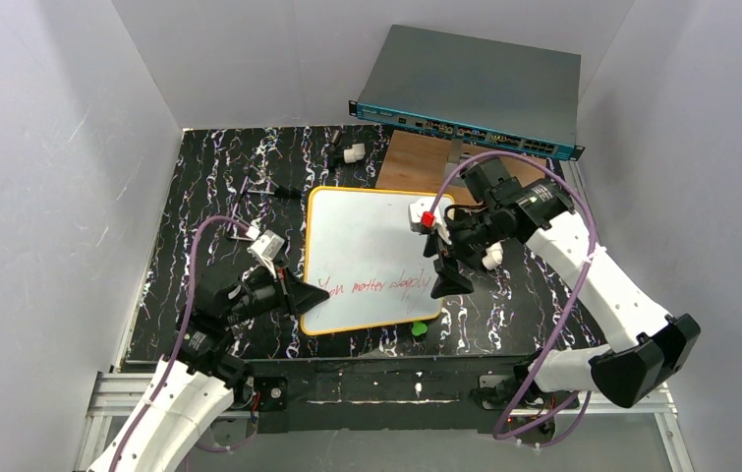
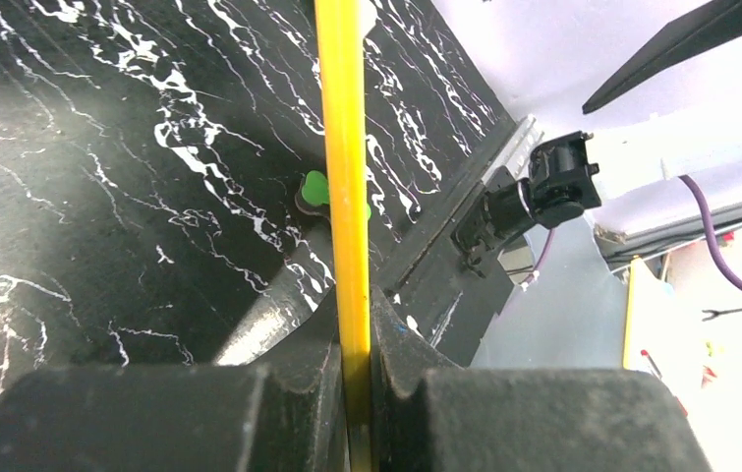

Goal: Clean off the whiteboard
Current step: Pass from the left arm to the right, then pick up the whiteboard eraser from the center of the board, then erase the center of the board with the whiteboard.

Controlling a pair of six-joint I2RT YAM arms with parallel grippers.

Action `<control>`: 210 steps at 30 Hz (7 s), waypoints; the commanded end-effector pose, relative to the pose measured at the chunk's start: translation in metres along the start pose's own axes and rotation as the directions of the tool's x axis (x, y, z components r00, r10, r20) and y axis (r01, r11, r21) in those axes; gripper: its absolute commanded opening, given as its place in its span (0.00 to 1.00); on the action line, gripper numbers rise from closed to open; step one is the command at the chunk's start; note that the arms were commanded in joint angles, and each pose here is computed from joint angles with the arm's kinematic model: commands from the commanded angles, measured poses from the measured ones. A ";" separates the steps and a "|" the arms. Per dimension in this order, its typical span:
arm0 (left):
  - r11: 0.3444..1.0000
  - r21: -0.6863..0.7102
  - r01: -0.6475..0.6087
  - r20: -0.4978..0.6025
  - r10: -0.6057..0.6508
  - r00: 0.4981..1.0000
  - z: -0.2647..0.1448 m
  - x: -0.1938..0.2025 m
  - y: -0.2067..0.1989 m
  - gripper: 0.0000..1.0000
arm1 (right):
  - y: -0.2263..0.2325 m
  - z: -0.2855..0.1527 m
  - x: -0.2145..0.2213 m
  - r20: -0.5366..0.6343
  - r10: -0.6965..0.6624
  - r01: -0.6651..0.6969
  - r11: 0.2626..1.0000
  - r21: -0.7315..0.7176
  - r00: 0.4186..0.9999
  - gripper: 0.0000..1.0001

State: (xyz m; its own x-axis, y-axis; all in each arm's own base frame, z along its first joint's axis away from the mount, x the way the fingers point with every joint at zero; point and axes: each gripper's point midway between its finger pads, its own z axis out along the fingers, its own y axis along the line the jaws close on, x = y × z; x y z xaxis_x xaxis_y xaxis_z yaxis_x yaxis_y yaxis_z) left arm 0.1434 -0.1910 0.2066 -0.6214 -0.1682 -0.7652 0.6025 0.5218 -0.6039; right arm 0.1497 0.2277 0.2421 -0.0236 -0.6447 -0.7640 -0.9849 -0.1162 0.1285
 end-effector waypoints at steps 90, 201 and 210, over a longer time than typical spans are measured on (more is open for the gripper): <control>0.747 -0.614 -0.256 -0.443 -0.058 0.895 0.173 0.107 0.002 0.80 | -0.090 -0.116 0.053 0.327 0.595 -0.679 0.640 0.359 0.734 0.01; 0.783 -0.487 -0.388 0.059 0.473 0.879 0.117 -0.030 0.118 0.00 | -0.130 0.017 -0.058 -0.011 0.475 -0.475 0.880 0.004 0.880 0.01; 0.806 -0.448 -0.387 -0.071 0.399 0.914 0.123 0.004 0.127 0.00 | -0.127 0.023 -0.054 -0.026 0.480 -0.481 0.877 -0.003 0.877 0.01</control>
State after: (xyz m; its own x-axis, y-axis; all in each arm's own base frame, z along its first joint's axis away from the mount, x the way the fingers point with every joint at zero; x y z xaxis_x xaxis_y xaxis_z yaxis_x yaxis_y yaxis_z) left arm 0.2803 -0.2154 0.0946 -0.3337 0.1296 -0.9337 0.4706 0.8812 -0.0459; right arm 0.2908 0.2799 0.2290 -0.4988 -0.6783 -0.5395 -0.8546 0.2812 0.4366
